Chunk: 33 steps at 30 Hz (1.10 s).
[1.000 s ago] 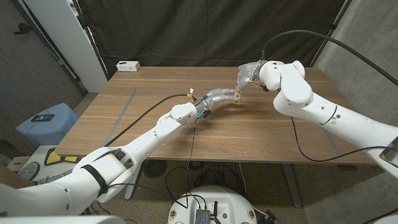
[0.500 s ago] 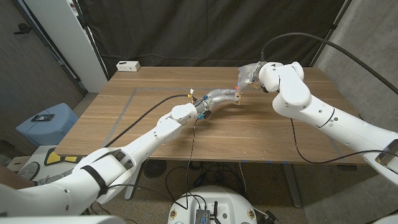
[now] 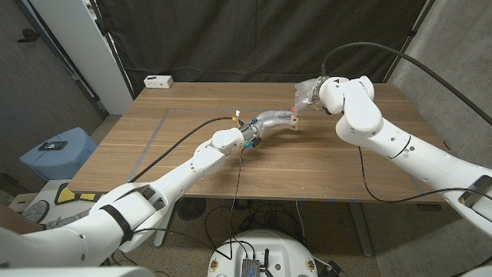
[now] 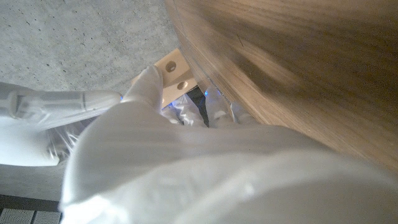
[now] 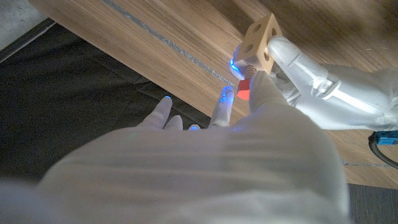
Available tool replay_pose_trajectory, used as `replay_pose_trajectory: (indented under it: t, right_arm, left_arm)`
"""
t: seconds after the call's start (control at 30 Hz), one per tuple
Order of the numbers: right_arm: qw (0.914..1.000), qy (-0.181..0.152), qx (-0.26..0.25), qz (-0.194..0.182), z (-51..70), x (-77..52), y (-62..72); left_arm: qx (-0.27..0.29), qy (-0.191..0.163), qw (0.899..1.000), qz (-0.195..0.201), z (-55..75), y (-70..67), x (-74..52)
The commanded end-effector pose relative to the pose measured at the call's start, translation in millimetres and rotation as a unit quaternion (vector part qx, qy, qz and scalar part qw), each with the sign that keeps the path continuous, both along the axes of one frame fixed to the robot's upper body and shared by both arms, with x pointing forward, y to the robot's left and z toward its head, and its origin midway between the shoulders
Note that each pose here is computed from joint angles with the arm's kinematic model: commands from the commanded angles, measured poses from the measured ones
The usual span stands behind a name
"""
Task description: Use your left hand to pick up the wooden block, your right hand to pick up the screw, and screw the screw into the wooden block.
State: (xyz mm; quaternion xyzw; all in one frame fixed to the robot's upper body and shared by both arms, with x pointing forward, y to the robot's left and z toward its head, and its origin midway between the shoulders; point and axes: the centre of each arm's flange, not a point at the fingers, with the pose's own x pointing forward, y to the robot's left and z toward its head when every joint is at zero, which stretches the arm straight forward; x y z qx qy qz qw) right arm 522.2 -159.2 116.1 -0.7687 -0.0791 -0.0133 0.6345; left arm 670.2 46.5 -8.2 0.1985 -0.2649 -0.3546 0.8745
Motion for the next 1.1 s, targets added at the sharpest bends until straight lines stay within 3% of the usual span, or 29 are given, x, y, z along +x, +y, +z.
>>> replay_pose_trajectory:
  t: [0.03, 1.1]
  right_arm:
    - [1.0, 0.004, -0.006, -0.004, -0.7, 0.0, 0.0]
    - [0.9999, 0.008, -0.01, 0.002, 1.2, 3.1, 1.8]
  left_arm:
    - [0.004, 0.0, 1.0, -0.002, 0.8, -0.7, 1.4]
    - [0.005, 0.005, 1.0, -0.003, -1.9, -2.9, 2.6]
